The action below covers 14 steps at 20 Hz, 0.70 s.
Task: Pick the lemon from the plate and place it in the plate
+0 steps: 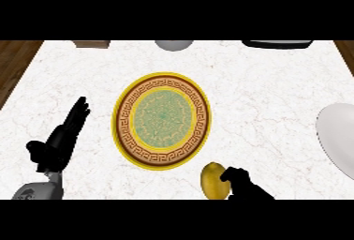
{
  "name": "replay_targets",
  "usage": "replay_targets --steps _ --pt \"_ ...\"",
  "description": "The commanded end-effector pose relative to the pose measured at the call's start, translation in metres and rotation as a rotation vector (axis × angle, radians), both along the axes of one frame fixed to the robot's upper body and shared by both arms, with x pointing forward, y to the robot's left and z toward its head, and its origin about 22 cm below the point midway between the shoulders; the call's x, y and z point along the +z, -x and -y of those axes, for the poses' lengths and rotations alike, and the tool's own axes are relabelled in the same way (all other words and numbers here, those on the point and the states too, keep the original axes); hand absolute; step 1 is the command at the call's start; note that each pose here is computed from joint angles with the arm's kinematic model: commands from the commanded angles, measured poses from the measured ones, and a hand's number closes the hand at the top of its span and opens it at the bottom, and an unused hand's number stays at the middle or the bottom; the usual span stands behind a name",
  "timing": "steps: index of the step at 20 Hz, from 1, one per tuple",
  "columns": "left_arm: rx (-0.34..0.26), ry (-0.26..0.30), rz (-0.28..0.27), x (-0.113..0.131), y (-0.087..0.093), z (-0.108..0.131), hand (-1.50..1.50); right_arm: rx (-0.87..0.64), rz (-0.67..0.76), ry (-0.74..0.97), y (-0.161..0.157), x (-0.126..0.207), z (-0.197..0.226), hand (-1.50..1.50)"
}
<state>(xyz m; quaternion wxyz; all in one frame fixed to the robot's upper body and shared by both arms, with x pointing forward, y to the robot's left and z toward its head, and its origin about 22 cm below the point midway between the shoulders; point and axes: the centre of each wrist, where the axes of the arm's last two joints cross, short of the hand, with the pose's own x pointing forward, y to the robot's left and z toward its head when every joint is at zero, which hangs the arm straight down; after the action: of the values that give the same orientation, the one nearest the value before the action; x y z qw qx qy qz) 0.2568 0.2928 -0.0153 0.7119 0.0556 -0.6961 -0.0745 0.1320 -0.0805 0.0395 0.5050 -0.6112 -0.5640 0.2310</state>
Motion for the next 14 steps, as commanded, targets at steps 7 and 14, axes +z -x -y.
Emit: replay_targets --steps 7,14 --pt "-0.023 -0.003 0.005 0.002 -0.003 0.001 0.0 -0.268 0.065 -0.376 -0.061 0.033 -0.008 -1.5" --pt "-0.037 -0.002 0.003 0.005 -0.008 0.006 0.0 -0.32 0.082 -0.513 -0.1 0.042 -0.001 -1.5"
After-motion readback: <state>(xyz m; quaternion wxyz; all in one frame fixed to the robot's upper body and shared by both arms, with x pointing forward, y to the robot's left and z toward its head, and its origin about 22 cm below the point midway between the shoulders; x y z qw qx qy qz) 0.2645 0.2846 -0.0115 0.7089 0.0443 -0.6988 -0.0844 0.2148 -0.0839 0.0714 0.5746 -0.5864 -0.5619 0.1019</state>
